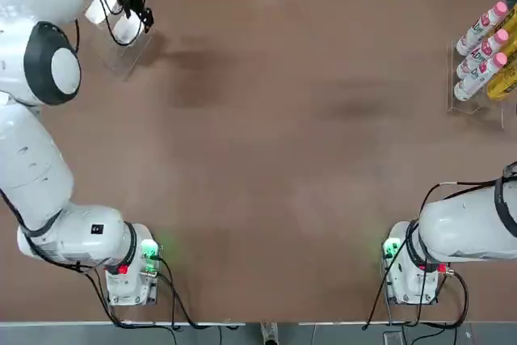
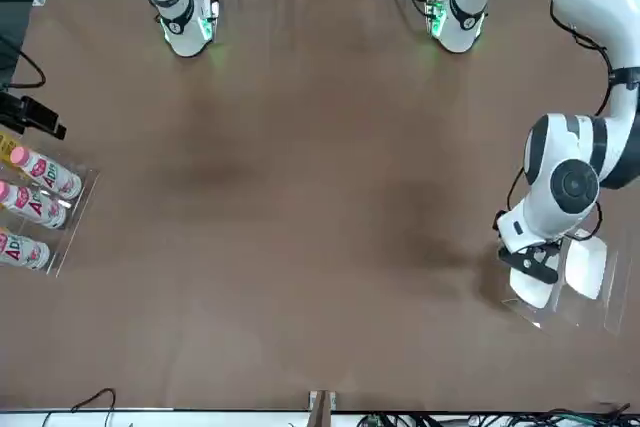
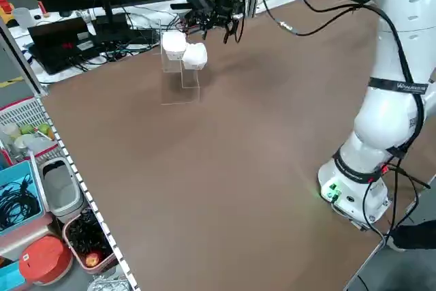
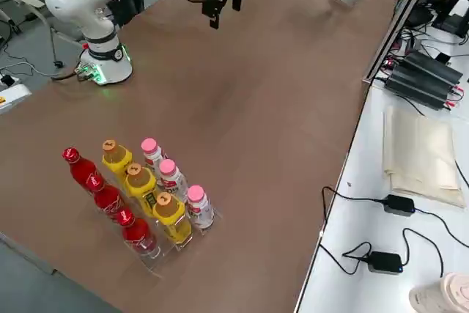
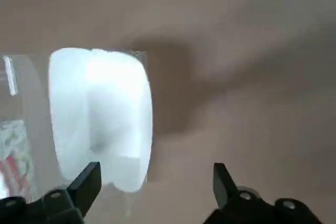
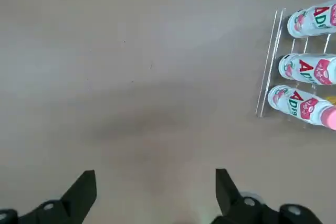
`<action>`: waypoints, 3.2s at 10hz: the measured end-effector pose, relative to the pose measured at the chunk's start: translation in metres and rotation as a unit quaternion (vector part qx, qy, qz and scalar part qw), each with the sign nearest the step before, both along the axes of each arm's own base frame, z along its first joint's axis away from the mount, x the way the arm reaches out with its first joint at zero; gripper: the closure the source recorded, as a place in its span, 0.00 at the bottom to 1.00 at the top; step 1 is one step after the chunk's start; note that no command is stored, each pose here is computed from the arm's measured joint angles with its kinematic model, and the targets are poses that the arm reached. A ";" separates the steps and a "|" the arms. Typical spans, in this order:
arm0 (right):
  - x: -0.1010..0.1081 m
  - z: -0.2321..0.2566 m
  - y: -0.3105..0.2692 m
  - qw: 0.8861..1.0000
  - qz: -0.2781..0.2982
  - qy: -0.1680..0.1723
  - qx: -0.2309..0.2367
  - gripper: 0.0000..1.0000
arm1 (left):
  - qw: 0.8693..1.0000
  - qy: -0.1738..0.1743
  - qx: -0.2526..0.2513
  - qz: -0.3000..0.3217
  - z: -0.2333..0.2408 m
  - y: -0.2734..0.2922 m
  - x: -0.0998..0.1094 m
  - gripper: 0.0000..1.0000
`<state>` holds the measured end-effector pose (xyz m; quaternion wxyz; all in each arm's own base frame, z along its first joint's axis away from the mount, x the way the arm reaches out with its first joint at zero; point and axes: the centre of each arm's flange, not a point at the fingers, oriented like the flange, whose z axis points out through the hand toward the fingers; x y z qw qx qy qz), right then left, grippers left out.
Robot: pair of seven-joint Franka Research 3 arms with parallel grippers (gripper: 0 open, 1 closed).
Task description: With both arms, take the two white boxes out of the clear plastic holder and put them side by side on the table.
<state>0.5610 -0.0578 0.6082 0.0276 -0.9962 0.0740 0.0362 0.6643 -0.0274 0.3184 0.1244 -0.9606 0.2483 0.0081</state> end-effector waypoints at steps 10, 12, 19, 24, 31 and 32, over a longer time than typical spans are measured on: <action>-0.008 -0.092 0.009 0.999 -0.005 -0.044 0.006 0.00 | 0.998 -0.023 0.024 -0.051 -0.055 0.025 -0.009 0.79; -0.009 -0.105 0.012 0.999 -0.009 -0.046 0.015 0.00 | 0.998 -0.026 0.024 -0.051 -0.050 0.022 -0.008 0.98; -0.012 -0.145 0.024 0.998 -0.008 -0.062 0.020 0.00 | 0.994 -0.027 0.001 0.104 0.008 -0.134 -0.028 0.98; -0.014 -0.176 0.037 0.995 -0.011 -0.098 0.025 0.00 | 0.981 -0.017 -0.068 0.183 0.051 -0.327 -0.086 0.98; -0.018 -0.193 0.053 0.993 -0.003 -0.116 0.026 0.00 | 0.969 -0.017 -0.121 0.215 -0.013 -0.542 -0.208 0.98; -0.018 -0.193 0.053 0.993 -0.003 -0.116 0.026 0.00 | 0.965 -0.027 -0.136 0.222 -0.022 -0.556 -0.217 0.98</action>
